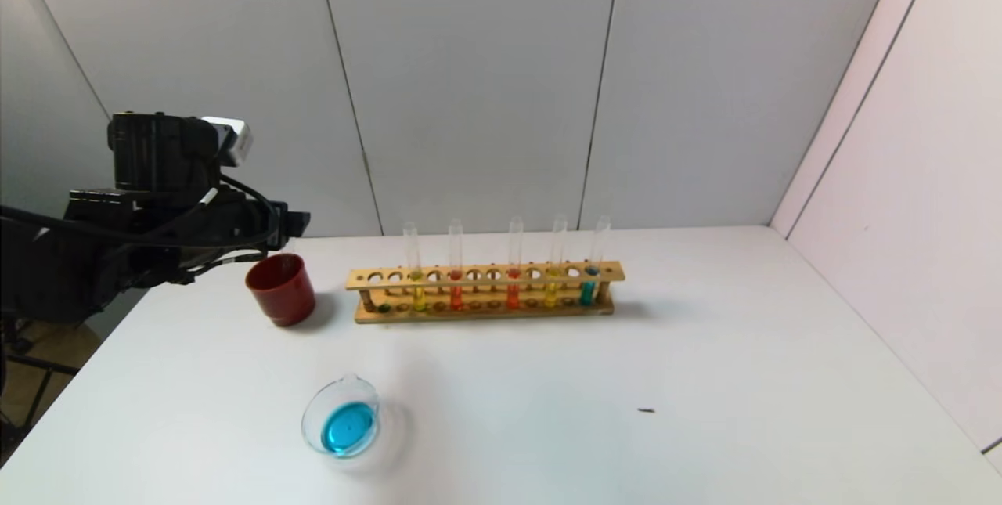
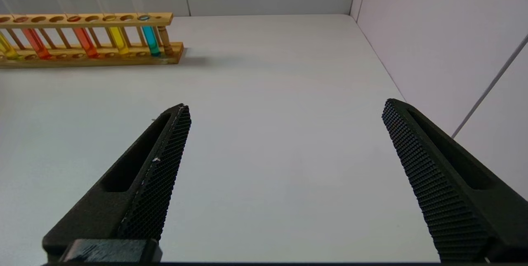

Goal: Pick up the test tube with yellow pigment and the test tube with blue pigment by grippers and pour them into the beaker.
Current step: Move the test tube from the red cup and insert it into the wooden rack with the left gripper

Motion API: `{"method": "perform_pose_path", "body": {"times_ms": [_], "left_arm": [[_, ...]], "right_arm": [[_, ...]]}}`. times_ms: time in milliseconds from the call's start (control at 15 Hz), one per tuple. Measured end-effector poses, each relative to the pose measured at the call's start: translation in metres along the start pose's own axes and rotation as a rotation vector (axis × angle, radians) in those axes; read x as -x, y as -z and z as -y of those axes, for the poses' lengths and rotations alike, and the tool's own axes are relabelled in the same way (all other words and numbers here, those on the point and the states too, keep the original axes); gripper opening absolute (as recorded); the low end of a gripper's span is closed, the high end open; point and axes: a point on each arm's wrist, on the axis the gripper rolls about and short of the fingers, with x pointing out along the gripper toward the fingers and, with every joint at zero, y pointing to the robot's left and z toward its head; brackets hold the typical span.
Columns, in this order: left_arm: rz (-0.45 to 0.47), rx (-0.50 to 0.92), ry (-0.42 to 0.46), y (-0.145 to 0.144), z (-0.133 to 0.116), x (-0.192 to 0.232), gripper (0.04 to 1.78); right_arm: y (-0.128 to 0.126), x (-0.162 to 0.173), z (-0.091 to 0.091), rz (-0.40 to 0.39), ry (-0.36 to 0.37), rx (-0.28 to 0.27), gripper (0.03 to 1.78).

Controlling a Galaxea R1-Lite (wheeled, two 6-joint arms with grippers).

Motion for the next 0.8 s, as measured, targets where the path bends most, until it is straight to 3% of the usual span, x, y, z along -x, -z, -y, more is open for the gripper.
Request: {"method": "perform_pose_path", "body": {"times_ms": [333, 800], "left_arm": [[0.051, 0.073, 0.128, 0.003, 0.038, 0.057, 1.75], [0.080, 0.080, 0.166, 0.023, 0.085, 0.090, 1.75]], "right_arm": [[0.000, 0.000, 0.000, 0.000, 0.000, 0.000, 1.70], [0.000, 0.000, 0.000, 0.000, 0.000, 0.000, 1.70]]}}
